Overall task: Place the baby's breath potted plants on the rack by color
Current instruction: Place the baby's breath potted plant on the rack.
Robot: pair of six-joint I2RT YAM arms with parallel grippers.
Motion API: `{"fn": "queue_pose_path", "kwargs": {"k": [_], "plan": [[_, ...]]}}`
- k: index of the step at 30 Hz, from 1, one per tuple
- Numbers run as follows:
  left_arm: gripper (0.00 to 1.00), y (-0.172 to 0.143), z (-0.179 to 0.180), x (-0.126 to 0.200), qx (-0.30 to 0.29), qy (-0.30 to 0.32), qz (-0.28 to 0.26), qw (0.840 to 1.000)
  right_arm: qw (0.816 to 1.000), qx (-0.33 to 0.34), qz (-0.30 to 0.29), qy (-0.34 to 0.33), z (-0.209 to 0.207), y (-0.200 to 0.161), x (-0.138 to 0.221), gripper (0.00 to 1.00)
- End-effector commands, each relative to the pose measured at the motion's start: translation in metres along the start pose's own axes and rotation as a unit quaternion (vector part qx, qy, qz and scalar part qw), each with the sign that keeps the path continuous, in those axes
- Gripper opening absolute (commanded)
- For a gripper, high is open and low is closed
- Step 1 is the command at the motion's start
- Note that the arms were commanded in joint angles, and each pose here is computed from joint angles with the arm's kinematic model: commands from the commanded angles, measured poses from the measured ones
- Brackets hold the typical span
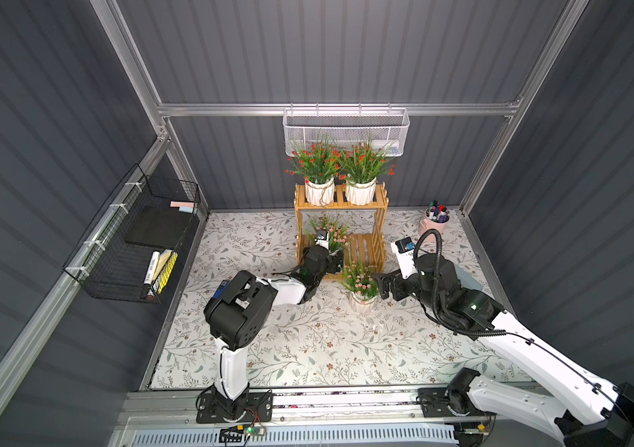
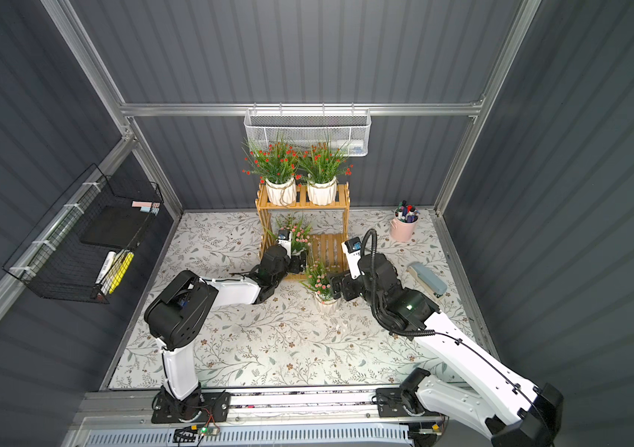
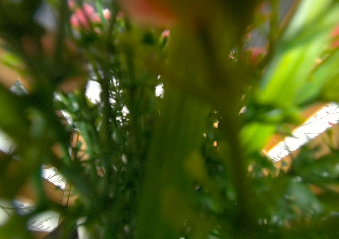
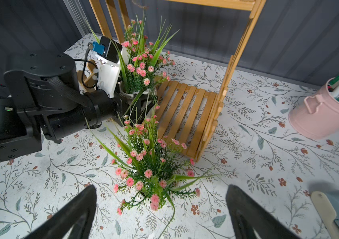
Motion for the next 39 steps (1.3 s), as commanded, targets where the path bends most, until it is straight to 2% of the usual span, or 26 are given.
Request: {"fn": "queue_pose_path", "kwargs": {"k": [1, 8, 9, 12, 21, 34, 39], "plan": [[0.75, 0.027, 0.004, -0.01, 0.008, -0.008, -0.034, 0.999, 1.0, 0.0, 0.005, -0.012, -0.005, -0.005, 0.0, 0.99], [0.75, 0.018, 0.01, -0.016, 0.007, 0.006, -0.02, 1.0, 1.0, 0.0, 0.007, -0.013, -0.005, -0.007, -0.002, 0.99], [0.78, 0.016, 0.01, -0.017, 0.007, 0.006, -0.018, 1.0, 1.0, 0.0, 0.007, -0.014, -0.005, -0.007, -0.002, 0.99], [0.99, 0.015, 0.01, -0.015, 0.008, 0.006, -0.015, 1.0, 1.0, 0.0, 0.01, -0.012, -0.005, -0.008, -0.004, 0.99], [0.99, 0.034, 0.017, -0.005, 0.03, 0.035, -0.014, 0.999, 1.0, -0.003, 0.009, -0.013, -0.005, -0.008, -0.002, 0.99], [0.99, 0.058, 0.002, 0.036, 0.042, 0.03, -0.031, 0.998, 1.0, -0.004, 0.006, -0.008, -0.006, -0.012, 0.006, 0.99], [0.99, 0.062, 0.002, 0.051, 0.052, 0.029, -0.021, 0.998, 1.0, -0.003, 0.012, -0.011, -0.009, -0.018, 0.008, 0.99]]}}
Point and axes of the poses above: each gripper's point midway between its finger pads, its own x axis back along the fingers, its own z axis along the line the jaws close on, y = z × x, the point moved 4 cm from there along x, back along the fingers, and after that the axes turned 4 degrees about -x, right-handed, at the moved point
